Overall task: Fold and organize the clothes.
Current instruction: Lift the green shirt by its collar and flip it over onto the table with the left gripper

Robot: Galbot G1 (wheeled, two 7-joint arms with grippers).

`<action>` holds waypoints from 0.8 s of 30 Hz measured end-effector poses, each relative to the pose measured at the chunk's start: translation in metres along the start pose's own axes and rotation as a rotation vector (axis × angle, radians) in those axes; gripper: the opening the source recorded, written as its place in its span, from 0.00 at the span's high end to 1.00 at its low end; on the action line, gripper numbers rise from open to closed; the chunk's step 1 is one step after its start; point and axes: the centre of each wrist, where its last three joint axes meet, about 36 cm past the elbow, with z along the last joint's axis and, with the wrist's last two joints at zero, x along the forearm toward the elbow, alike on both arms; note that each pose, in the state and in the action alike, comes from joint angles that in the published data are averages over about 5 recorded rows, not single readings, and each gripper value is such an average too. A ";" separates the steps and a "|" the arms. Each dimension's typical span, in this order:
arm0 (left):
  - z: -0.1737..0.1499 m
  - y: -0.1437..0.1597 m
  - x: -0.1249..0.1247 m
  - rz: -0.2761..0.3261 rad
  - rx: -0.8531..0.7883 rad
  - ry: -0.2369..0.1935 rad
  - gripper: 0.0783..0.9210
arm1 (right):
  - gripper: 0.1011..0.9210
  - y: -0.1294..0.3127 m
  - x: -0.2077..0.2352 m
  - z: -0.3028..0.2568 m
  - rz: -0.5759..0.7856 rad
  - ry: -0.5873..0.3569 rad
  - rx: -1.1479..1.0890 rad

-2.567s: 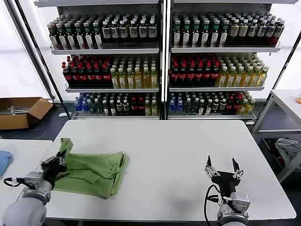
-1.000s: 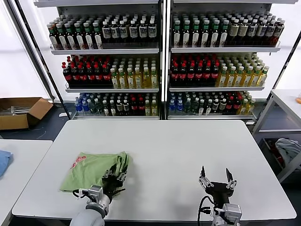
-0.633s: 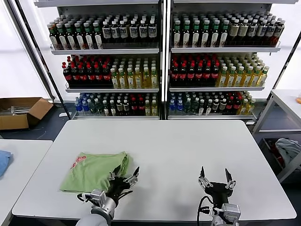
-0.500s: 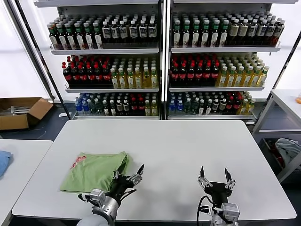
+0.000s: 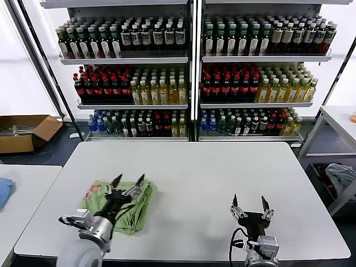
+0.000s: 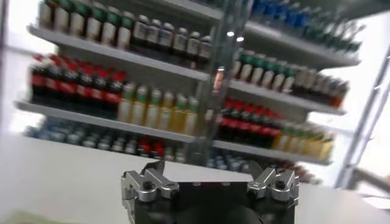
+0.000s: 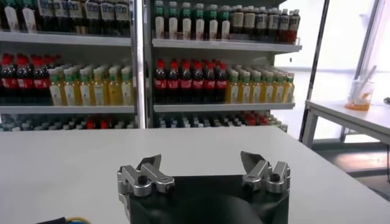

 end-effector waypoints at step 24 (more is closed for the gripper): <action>0.028 0.096 -0.008 -0.175 -0.135 0.148 0.12 | 0.12 0.007 -0.004 0.000 -0.028 -0.007 -0.004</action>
